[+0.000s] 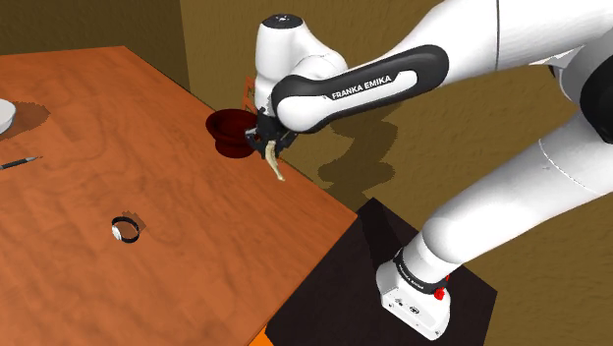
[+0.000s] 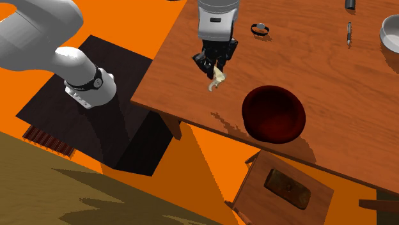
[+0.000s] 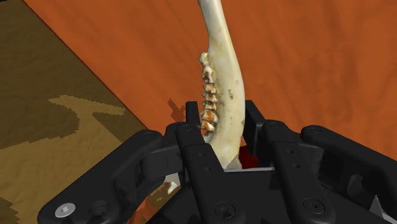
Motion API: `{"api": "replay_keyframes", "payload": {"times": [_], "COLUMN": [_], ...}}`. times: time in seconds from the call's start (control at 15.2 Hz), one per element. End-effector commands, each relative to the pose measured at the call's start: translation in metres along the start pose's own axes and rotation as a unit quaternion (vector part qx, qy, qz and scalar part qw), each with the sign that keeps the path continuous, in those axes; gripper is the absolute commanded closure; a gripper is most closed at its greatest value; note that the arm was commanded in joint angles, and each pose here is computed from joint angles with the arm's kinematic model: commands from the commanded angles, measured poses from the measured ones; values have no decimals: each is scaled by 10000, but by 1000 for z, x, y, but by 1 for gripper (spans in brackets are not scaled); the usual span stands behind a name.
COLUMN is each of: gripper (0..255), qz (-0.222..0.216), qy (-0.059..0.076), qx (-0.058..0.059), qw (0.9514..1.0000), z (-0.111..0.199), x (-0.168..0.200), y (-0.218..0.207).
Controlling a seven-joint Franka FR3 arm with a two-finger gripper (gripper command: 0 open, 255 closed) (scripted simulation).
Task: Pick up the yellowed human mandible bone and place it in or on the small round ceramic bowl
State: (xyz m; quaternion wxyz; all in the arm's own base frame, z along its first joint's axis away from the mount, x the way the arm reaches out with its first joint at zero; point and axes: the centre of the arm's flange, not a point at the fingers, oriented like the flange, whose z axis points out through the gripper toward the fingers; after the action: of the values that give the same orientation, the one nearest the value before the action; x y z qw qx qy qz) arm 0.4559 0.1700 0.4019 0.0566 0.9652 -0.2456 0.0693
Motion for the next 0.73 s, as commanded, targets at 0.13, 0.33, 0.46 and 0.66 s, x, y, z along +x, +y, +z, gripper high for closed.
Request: {"api": "replay_keyframes", "payload": {"times": [0.13,0.33,0.46,0.66], "gripper": [255,255,255,255], "qz": [0,0,0,0], "qy": [-2,-2,-2,-2], "qx": [-1,-1,-1,-1], "qw": [10000,10000,10000,10000], "z": [-21,-37,-47,-43], "x": [4,7,8,44], "y": [1,2,3,-14]}}
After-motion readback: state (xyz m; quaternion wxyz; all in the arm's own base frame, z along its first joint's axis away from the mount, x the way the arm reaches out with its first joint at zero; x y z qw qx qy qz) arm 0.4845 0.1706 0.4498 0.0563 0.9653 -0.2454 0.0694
